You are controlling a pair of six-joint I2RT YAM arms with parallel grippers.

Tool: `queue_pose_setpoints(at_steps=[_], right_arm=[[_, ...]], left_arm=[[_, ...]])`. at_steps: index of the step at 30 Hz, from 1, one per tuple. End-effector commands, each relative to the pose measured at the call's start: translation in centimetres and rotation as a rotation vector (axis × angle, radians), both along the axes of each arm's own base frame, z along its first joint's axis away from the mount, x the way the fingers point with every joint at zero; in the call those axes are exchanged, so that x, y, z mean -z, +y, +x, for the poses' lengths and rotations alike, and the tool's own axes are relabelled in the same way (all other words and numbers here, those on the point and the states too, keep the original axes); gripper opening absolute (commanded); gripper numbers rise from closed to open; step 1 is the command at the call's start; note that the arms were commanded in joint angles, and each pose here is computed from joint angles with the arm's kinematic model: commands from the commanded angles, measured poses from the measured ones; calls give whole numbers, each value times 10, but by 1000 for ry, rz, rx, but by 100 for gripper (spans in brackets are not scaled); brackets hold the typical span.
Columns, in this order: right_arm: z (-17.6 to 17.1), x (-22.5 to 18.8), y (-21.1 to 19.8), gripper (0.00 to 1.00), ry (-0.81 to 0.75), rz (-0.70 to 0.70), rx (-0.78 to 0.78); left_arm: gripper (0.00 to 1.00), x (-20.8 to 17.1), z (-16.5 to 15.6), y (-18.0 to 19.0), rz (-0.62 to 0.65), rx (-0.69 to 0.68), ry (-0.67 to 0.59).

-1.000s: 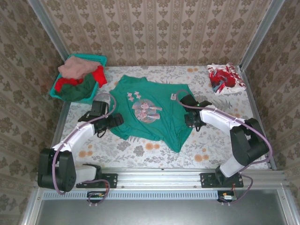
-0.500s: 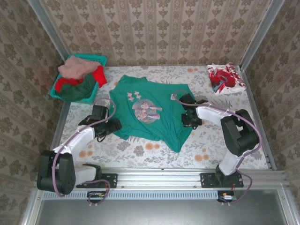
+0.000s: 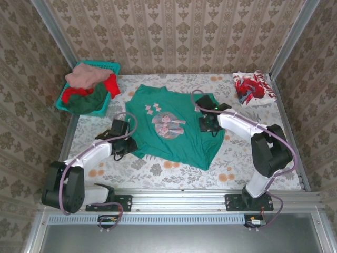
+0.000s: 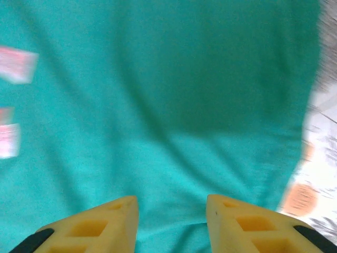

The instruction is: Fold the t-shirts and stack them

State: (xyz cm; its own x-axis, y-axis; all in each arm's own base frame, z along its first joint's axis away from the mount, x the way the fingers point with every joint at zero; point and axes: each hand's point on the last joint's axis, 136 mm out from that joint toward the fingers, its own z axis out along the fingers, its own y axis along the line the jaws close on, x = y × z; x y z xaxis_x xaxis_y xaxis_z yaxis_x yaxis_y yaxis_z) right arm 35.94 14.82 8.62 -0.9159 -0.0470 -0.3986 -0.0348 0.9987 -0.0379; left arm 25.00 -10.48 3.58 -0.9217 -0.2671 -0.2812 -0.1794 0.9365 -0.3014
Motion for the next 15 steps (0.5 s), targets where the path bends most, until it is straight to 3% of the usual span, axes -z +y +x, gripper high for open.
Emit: queue_pose_setpoints(at_steps=[1,6,9,15], right_arm=[[16,0,32,41,-27,42,-74],[48,29,43,42,22,-44,-97],[66,41,39,42,29,-94,-90],[98,67,8,45,107,-208,-52]], left_arm=[[26,14,-6,5,19,-46,29],[19,21,4,-12,5,9,6],[0,22,-1,-20,26,37,17],[0,23,-29,-21,43,38,62]])
